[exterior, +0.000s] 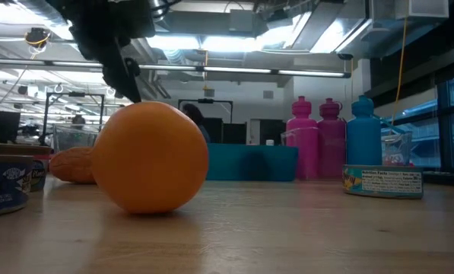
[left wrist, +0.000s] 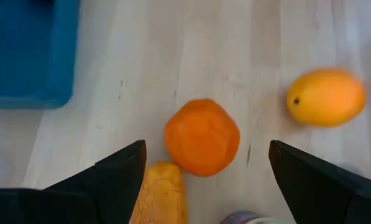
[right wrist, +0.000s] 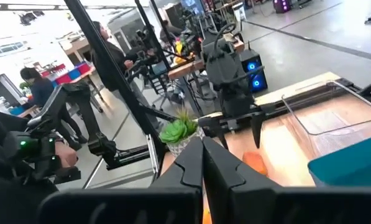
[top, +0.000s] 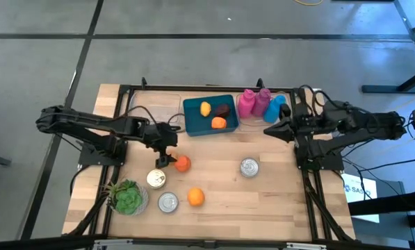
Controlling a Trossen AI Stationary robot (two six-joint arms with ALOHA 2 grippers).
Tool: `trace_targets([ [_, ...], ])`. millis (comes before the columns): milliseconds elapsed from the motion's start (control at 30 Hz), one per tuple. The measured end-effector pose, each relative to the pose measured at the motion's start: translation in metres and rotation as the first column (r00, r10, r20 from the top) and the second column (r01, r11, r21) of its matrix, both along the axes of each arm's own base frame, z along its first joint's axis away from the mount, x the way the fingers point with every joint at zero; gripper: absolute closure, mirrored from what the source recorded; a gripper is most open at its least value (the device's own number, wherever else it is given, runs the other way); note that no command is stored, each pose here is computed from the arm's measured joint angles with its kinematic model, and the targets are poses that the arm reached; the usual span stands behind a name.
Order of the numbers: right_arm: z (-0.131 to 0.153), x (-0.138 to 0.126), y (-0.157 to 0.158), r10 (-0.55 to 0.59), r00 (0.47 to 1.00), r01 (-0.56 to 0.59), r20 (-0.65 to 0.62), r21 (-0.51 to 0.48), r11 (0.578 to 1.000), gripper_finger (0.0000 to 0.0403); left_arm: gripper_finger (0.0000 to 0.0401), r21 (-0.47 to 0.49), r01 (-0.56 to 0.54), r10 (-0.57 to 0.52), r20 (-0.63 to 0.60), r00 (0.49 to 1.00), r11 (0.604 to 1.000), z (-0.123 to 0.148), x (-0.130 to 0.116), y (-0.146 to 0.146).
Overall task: Pick & Place Food Item
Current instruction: Put the orange into the blue bin
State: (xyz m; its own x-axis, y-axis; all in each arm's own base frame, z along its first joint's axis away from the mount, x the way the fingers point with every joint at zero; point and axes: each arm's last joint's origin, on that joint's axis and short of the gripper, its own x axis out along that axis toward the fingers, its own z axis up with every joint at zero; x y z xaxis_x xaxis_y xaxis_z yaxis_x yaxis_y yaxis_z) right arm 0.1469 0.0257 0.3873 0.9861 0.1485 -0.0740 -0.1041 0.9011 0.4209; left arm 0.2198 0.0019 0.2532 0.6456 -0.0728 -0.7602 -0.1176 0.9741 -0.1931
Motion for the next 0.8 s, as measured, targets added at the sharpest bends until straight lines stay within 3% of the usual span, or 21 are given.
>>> trace_targets([
  [167,-0.004,0.005,0.001,0.002,1.000,-0.002,-0.020,-0.004,1.000,0.0396,0.0070,0.011,0.059,-0.059,-0.036,0.998,0.998,-0.013,0.013,-0.009],
  [567,-0.005,0.005,0.003,0.030,0.999,-0.030,-0.029,-0.008,1.000,0.0395,0.0065,-0.078,-0.062,0.056,-0.077,0.995,0.995,-0.035,0.036,-0.012],
  [800,-0.005,0.004,0.007,0.055,0.998,-0.056,-0.029,-0.020,0.998,0.0394,0.0064,-0.059,-0.114,0.109,-0.091,0.990,0.992,-0.038,0.038,-0.011],
])
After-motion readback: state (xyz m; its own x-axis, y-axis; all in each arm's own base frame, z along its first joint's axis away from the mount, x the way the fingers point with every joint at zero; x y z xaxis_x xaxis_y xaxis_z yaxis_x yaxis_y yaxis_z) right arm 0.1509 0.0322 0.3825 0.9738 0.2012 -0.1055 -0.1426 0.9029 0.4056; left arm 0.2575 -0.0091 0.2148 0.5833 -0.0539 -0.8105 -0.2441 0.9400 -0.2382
